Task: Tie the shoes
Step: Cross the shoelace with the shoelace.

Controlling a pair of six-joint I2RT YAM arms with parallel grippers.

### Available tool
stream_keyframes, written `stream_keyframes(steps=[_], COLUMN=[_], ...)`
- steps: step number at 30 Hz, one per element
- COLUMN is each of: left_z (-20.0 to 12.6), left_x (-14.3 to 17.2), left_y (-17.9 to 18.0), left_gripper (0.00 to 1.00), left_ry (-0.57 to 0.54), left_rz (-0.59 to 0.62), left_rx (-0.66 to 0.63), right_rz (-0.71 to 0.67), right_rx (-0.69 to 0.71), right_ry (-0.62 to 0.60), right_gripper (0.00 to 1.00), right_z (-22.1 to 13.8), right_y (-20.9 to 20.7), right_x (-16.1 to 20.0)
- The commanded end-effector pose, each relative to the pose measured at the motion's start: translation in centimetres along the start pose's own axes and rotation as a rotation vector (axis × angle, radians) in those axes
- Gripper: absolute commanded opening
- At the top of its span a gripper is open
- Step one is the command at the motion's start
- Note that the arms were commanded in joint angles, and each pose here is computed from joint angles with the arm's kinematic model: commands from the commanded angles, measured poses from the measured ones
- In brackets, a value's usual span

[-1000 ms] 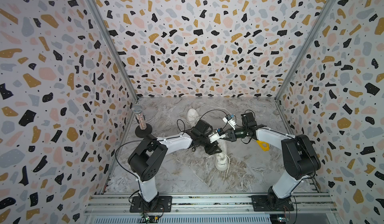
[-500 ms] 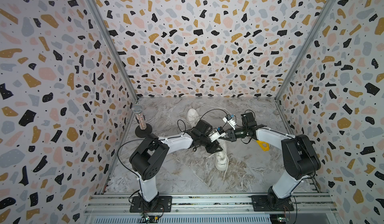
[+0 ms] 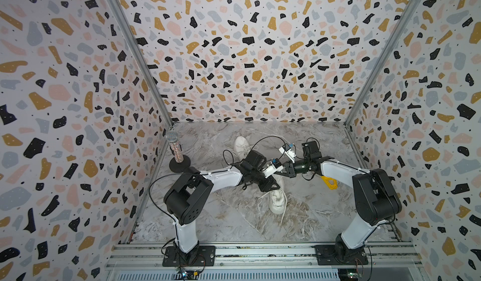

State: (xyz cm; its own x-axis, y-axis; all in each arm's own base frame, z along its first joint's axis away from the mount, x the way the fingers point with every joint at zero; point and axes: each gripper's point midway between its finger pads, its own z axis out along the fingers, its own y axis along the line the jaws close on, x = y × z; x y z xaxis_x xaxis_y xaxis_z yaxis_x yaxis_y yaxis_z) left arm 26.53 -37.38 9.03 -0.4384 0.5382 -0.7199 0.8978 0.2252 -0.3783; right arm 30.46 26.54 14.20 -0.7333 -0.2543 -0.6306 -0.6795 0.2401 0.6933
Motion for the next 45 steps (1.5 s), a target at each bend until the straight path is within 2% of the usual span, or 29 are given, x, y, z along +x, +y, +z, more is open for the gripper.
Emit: stream_keyframes(steps=[1,9,15,29,31,33,37,40,45], left_z=[0.2,-0.2,-0.6,-1.7,-1.7,-1.7,-1.8,-1.7,-1.7], left_x=[-1.1,-1.1,-1.0,-1.6,-1.7,-1.9,-2.1,-2.1,-2.1], left_y=[-0.4,-1.1,-2.0,-2.0,-2.0,-2.1,-2.4,-2.5,-2.5], left_gripper=[0.33,0.17,0.01,0.0,0.0,0.0,0.0,0.0,0.0], left_ry=[-0.019,-0.026,-0.034,-0.123,-0.135,-0.146,-0.169,-0.177,-0.181], left_rz=[0.003,0.014,0.035,0.102,0.115,0.13,0.16,0.17,0.172], left_rx=[0.026,0.043,0.078,0.077,0.079,0.082,0.093,0.101,0.097], right_rz=[-0.056,-0.065,-0.078,-0.153,-0.162,-0.153,-0.05,0.006,0.037], right_rx=[-0.011,-0.006,0.016,0.134,0.163,0.212,0.342,0.318,0.194], right_ry=[-0.021,-0.023,-0.019,0.014,0.005,-0.002,0.038,0.124,0.171], right_gripper=[0.0,0.0,0.0,0.42,0.45,0.42,0.27,0.21,0.17], right_z=[-0.6,-0.8,-1.2,-6.6,-7.4,-8.0,-7.7,-5.9,-3.1], right_y=[1.4,1.6,1.8,3.0,2.9,2.1,-1.7,-2.7,-1.9], right_x=[-1.0,-1.1,-1.1,1.3,1.7,2.0,3.5,4.6,5.2])
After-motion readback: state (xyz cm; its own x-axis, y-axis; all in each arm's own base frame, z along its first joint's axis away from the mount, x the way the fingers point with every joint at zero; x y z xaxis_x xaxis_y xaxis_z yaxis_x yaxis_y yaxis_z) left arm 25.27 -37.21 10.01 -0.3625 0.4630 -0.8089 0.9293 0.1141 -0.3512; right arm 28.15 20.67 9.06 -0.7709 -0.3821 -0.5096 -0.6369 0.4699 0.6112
